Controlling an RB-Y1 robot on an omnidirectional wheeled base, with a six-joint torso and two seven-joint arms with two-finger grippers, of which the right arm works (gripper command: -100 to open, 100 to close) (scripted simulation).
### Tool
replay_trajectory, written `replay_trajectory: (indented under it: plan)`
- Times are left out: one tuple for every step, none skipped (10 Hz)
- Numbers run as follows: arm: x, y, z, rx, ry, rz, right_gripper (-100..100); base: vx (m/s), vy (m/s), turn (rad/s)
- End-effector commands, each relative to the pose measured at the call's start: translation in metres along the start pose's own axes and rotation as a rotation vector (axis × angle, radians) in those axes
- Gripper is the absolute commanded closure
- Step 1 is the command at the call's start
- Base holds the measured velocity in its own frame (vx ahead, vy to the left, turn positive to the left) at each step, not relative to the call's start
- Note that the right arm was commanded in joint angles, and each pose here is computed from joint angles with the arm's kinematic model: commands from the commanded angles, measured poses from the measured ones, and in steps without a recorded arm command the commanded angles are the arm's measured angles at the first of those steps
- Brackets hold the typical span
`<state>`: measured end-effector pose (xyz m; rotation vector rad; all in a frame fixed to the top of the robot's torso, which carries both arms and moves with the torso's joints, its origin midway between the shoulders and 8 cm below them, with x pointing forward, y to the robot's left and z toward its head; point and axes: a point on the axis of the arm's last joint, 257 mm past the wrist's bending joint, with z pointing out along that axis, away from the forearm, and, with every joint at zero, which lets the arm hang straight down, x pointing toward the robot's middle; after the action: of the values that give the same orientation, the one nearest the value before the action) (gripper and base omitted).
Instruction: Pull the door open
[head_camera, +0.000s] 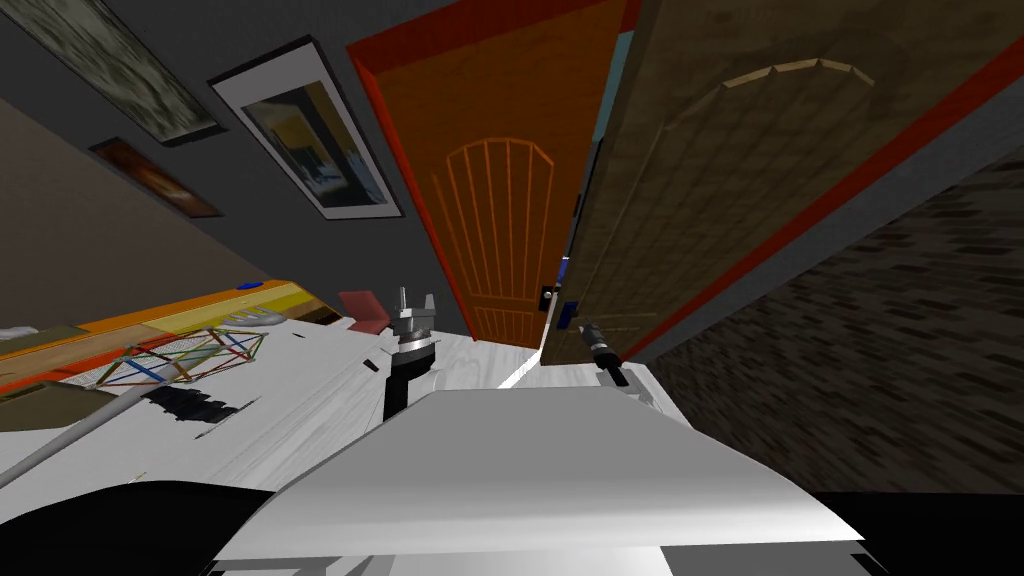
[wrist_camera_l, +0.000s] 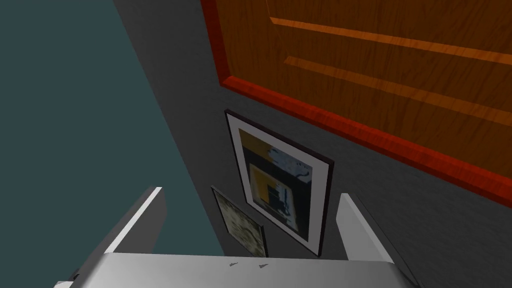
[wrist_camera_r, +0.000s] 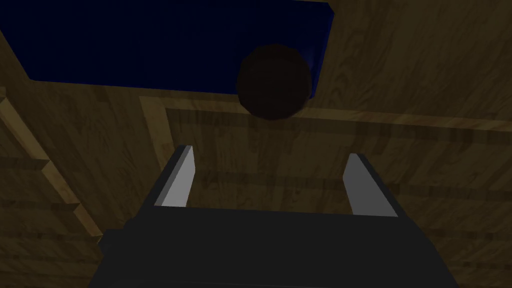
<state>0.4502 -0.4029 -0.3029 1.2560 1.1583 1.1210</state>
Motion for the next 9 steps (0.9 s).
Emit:
replay_trajectory:
  plan:
    - [0.012, 0.004, -0.0006, -0.01, 0.03, 0.007, -100, -0.183, -0.002, 0.078]
    - [0.019, 0.006, -0.0015, -0.016, 0.049, 0.012, -100, -0.211, -0.007, 0.071]
    - [0.013, 0.005, -0.0003, -0.012, 0.037, 0.008, -100, -0.096, -0.003, 0.01]
    - [0.013, 0.005, 0.0032, -0.013, 0.032, 0.009, -100, 0.08, -0.021, 0.023]
    - [0.012, 0.005, 0.0042, -0.014, 0.03, 0.009, -100, 0.174, -0.014, 0.033]
    - [0.012, 0.005, 0.0065, -0.014, 0.026, 0.008, -100, 0.2, -0.007, 0.027]
    - [0.012, 0.006, 0.0087, -0.015, 0.023, 0.008, -100, 0.208, -0.009, 0.029]
    - [0.012, 0.006, 0.0107, -0.016, 0.021, 0.008, -100, 0.198, -0.008, 0.031]
    - [0.012, 0.006, 0.0092, -0.016, 0.023, 0.009, -100, 0.091, -0.005, 0.01]
